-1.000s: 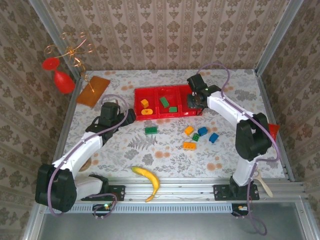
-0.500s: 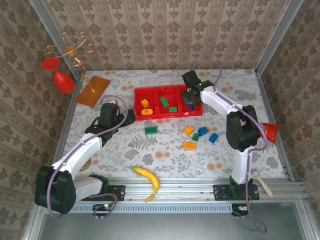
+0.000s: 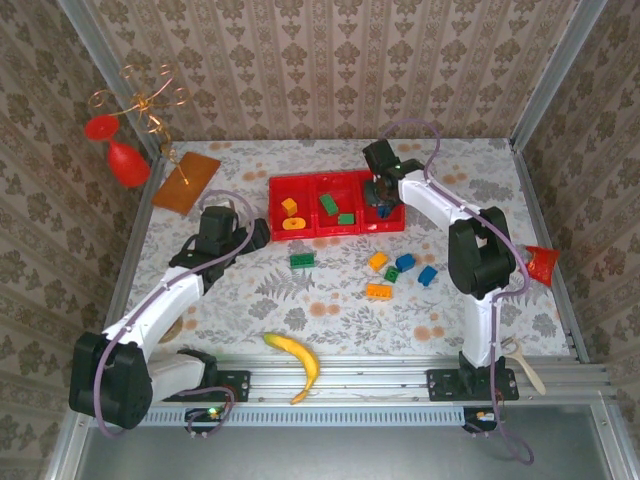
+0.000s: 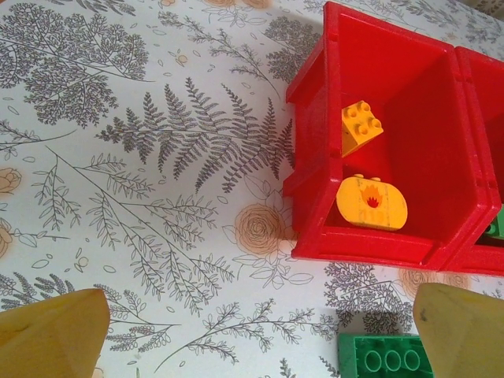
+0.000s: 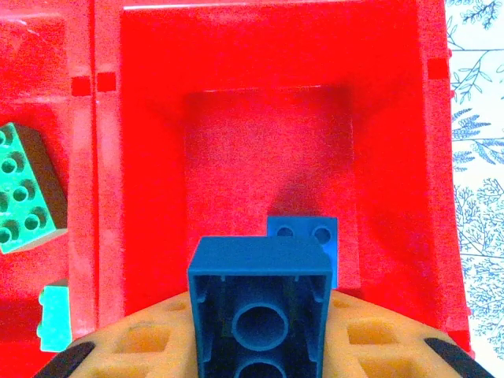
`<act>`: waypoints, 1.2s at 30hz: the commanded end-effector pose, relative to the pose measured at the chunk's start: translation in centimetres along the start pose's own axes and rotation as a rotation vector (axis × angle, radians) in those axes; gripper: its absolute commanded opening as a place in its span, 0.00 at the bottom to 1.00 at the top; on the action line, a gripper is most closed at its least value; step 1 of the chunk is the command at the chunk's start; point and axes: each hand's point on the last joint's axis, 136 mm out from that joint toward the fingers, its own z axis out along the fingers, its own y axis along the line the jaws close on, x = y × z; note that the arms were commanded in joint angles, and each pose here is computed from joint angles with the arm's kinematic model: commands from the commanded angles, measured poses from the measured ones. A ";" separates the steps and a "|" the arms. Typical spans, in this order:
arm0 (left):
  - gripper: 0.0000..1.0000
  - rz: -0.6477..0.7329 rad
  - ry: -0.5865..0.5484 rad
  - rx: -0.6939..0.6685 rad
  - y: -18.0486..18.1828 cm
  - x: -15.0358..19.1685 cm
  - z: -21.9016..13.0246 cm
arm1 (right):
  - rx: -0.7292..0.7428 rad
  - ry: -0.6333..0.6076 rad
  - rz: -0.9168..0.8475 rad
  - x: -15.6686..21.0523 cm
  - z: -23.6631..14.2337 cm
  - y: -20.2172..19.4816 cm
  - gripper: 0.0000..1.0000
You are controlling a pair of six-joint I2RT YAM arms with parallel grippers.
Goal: Sort the legos into containers by color
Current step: Place the lego in the container.
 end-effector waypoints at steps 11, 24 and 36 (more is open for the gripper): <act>1.00 -0.023 0.002 -0.001 0.3 0.1 0.0 | 0.024 0.007 -0.024 -0.9 1.1 0.0 0.48; 1.00 -0.001 0.013 0.005 0.1 0.1 -0.1 | 0.026 -0.016 -0.023 -1.2 -1.0 -0.5 0.53; 1.00 0.017 0.060 0.024 -0.3 1.6 -0.2 | 0.043 -0.048 0.041 1.1 -5.3 -2.6 0.59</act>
